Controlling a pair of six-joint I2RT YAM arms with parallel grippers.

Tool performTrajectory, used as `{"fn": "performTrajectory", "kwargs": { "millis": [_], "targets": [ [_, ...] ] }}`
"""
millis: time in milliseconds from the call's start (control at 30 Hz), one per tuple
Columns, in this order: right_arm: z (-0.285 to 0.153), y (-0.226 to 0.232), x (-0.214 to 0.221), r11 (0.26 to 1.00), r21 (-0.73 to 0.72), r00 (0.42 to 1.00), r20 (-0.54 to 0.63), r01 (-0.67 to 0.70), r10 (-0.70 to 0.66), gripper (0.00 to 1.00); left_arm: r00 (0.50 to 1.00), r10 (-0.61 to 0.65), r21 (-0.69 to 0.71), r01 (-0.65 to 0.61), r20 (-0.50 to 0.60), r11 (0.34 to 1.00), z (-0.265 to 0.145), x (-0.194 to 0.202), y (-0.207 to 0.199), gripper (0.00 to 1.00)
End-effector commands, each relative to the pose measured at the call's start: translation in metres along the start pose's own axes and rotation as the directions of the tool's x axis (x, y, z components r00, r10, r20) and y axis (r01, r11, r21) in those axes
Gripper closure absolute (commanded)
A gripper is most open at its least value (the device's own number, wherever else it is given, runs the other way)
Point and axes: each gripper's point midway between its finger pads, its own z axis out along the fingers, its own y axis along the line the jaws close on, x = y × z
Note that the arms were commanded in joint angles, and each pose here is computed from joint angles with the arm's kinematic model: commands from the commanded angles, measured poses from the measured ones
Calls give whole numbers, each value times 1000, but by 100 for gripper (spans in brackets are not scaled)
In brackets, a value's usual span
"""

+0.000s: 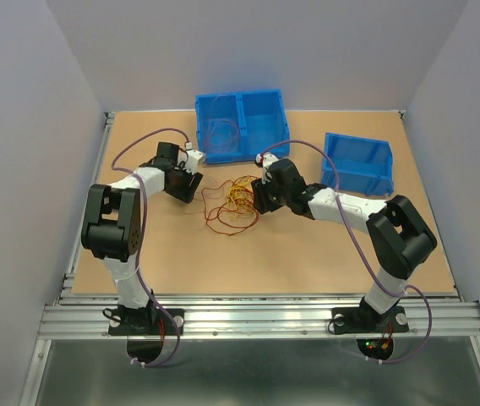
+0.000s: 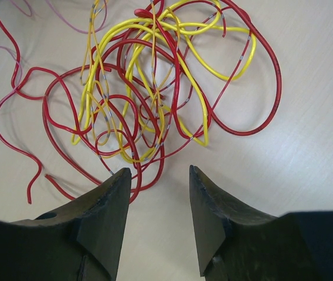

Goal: Untangle the cables

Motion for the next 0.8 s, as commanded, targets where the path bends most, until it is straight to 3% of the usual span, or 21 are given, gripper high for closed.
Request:
{"fn": "performTrajectory", "kwargs": {
  "millis": [0,200,500,767],
  "targets": [
    [-13,10,-34,1000,-19,995,96,17,-15,50,1000,-3,98,1,19,995,2,-10,-9,32],
    [-14,9,-34,1000,-12,995,97,18,-17,51,998,-24,199,11,64,980,-9,-18,-16,32],
    [-11,9,-35,1000,-13,995,95,15,-14,51,993,-100,190,86,69,978,4,-33,-3,36],
    [-10,10,-36,1000,-17,995,95,14,-12,53,989,-136,136,128,50,982,22,-34,10,52]
  ]
}}
